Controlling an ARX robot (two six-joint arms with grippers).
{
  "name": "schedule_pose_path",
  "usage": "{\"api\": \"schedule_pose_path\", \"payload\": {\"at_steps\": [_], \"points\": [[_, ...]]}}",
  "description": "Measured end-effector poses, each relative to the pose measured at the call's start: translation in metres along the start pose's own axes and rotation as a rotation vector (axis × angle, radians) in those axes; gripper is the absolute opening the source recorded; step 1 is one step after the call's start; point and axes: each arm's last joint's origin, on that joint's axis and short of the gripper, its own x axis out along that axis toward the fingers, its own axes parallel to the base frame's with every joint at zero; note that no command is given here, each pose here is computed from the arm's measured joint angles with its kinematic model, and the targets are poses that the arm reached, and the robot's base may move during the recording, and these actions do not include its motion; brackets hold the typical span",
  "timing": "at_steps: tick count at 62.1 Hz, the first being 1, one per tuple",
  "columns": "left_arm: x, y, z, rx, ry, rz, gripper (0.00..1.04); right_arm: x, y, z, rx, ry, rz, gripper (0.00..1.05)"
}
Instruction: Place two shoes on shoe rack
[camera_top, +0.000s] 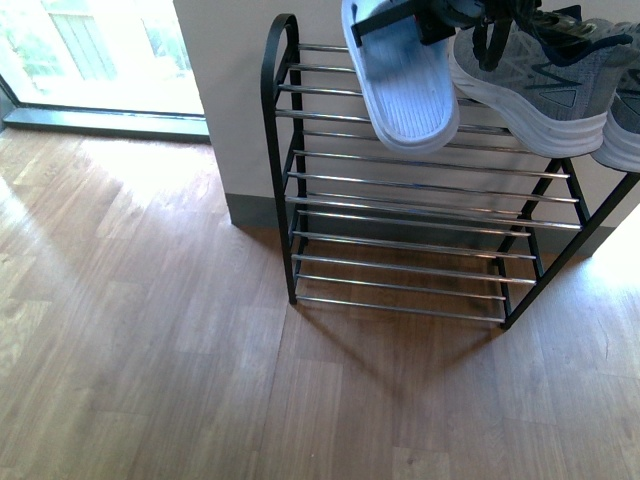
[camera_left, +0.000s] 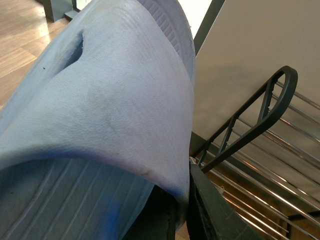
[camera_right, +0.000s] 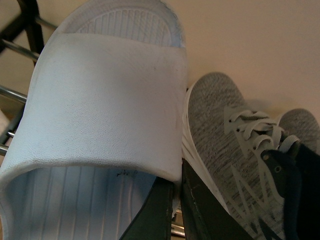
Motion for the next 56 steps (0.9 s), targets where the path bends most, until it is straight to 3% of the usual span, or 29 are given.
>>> {"api": "schedule_pose_path", "payload": {"at_steps": [18, 56], "points": [[0.0, 0.0, 0.0, 0.0, 0.0, 0.0, 0.02, 0.04, -0.012, -0.013, 0.082, 0.181, 0.02, 0.01], [0.0, 0.0, 0.0, 0.0, 0.0, 0.0, 0.02, 0.078, -0.011, 0.005, 0.166, 0.174, -0.023, 0.01]]}}
